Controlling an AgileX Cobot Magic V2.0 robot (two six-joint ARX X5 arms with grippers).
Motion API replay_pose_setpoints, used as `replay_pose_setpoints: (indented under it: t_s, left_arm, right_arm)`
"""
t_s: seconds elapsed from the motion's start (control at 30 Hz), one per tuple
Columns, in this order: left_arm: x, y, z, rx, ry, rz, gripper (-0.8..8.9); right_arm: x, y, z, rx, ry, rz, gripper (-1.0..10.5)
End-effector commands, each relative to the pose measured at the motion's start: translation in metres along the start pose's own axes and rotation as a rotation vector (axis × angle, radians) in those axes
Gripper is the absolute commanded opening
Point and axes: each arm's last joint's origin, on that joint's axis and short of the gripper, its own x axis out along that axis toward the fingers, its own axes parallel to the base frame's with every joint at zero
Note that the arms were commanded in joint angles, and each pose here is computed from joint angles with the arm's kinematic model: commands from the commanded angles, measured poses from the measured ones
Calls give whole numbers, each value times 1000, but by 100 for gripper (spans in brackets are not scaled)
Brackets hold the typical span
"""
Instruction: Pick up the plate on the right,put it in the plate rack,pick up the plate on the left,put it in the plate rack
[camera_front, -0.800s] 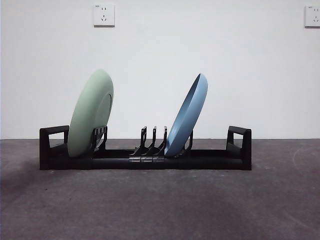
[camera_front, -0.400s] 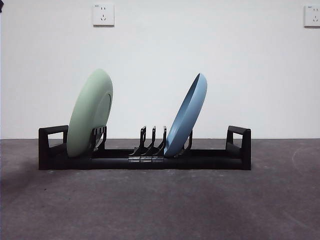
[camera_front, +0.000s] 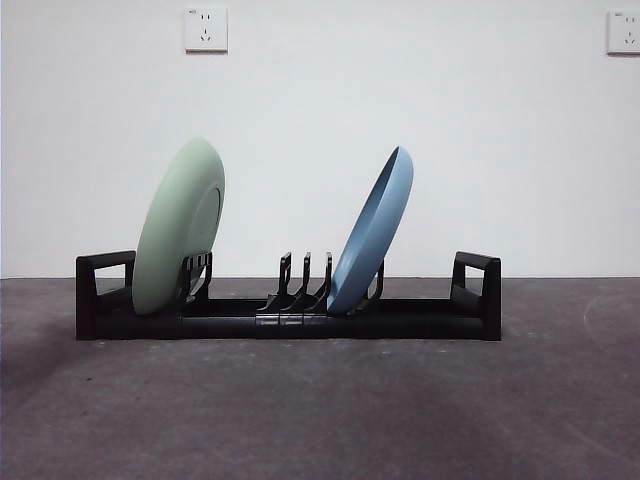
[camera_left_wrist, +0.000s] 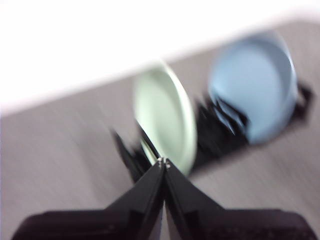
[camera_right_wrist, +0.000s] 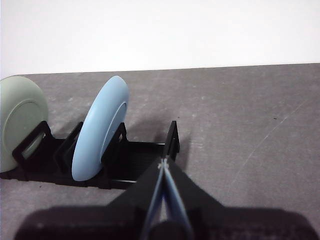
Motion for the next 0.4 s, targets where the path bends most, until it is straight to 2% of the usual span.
replay_pose_setpoints:
  t_s: [0.03,0.17,0.4]
  left_arm:
    - [-1,2,-19,19,-33,39,-3]
    - [2,3,-53,10,-79,111,-3]
    - [20,-1,-113,-12,-89,153,-4]
  right_arm:
    - [0,0,-1,10,-2,-2,4]
    - [0,0,-1,10,-3,-2,4]
    - [0,0,-1,10,-2,-2,4]
